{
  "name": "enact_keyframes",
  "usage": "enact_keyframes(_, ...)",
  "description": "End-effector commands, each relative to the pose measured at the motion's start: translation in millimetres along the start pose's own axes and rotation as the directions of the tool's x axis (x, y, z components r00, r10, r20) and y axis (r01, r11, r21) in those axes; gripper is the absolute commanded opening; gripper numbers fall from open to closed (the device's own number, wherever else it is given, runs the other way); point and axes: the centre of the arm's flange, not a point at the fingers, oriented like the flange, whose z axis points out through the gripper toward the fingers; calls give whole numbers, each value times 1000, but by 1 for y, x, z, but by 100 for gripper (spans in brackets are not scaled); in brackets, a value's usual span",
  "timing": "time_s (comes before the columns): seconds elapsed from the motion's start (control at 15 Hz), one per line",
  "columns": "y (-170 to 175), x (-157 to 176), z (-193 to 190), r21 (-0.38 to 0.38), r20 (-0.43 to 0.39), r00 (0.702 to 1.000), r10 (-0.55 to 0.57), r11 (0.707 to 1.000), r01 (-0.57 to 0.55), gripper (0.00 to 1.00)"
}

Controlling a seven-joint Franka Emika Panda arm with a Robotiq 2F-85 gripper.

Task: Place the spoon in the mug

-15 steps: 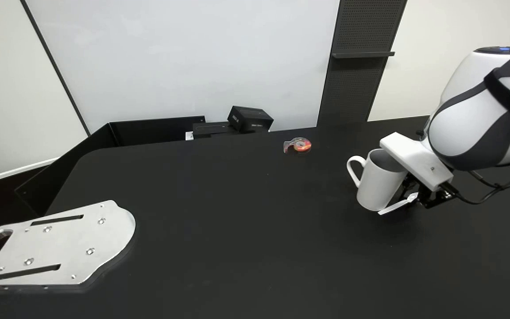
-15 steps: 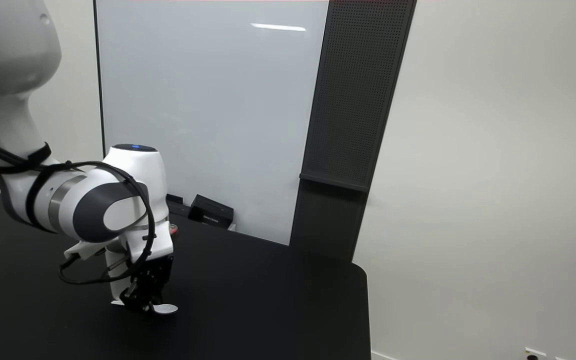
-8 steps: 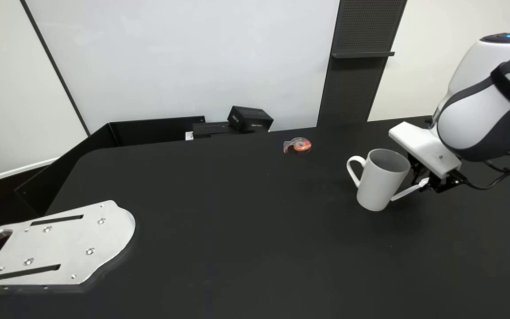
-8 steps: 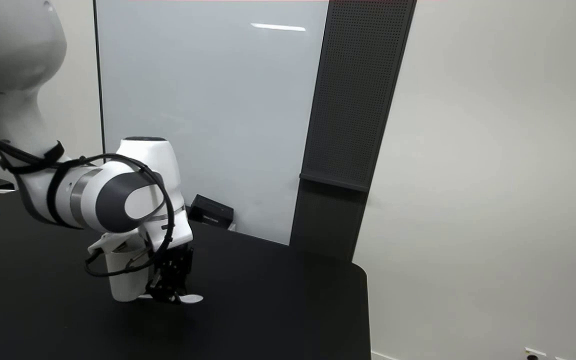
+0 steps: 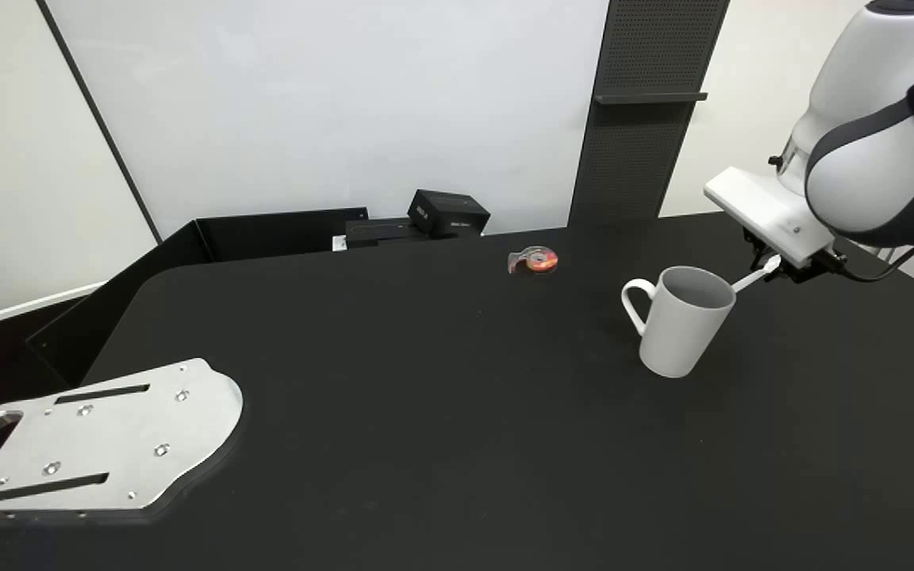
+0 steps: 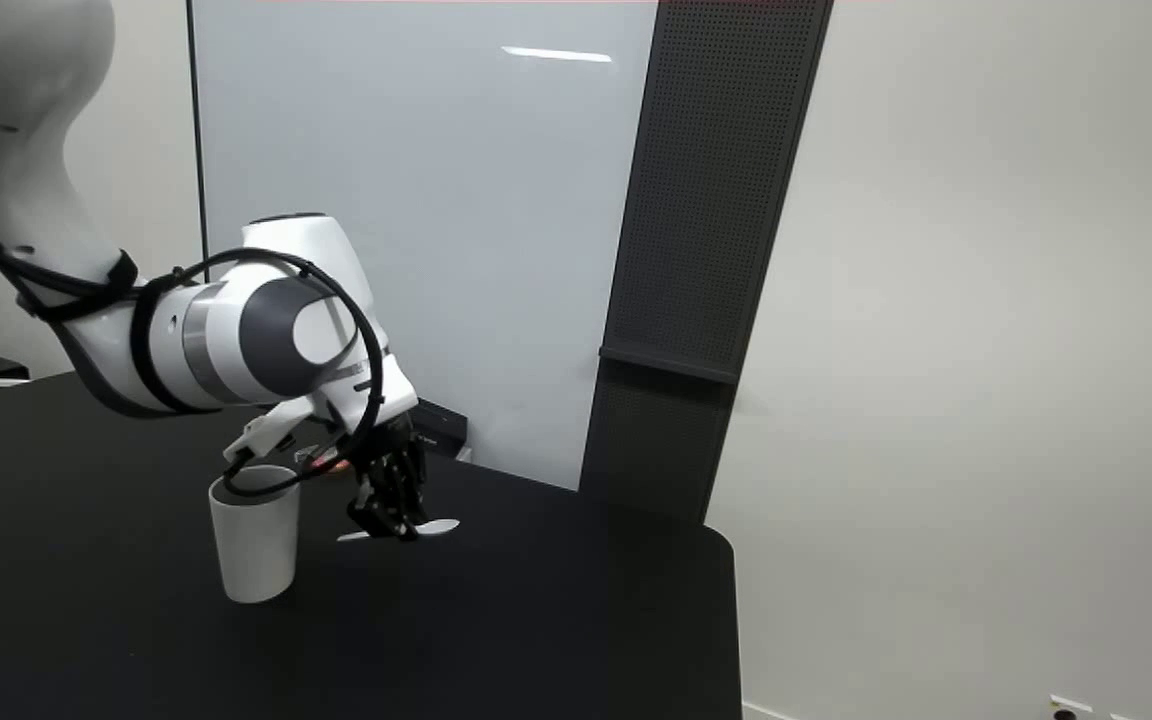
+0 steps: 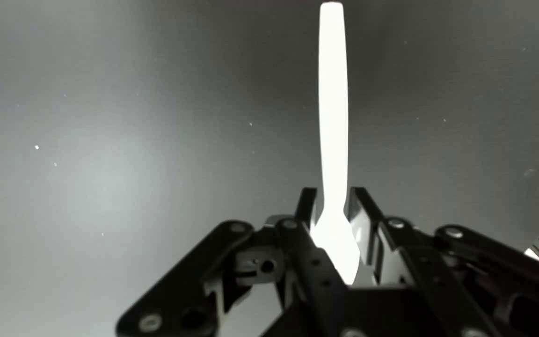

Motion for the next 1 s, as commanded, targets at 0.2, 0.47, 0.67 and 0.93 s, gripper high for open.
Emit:
enact_keyframes(0.2,-22,-2,-73,61,-174,983,-66,995,78,6)
enact_keyframes(0.47,-26,-11,-106,66,-255,961,-106,990,127,6)
enact_keyframes(0.67,-26,-25,-118,60,-289,947,-140,985,164,6)
enact_keyframes(0.93,-24,-47,-129,58,-339,922,-186,974,218,6)
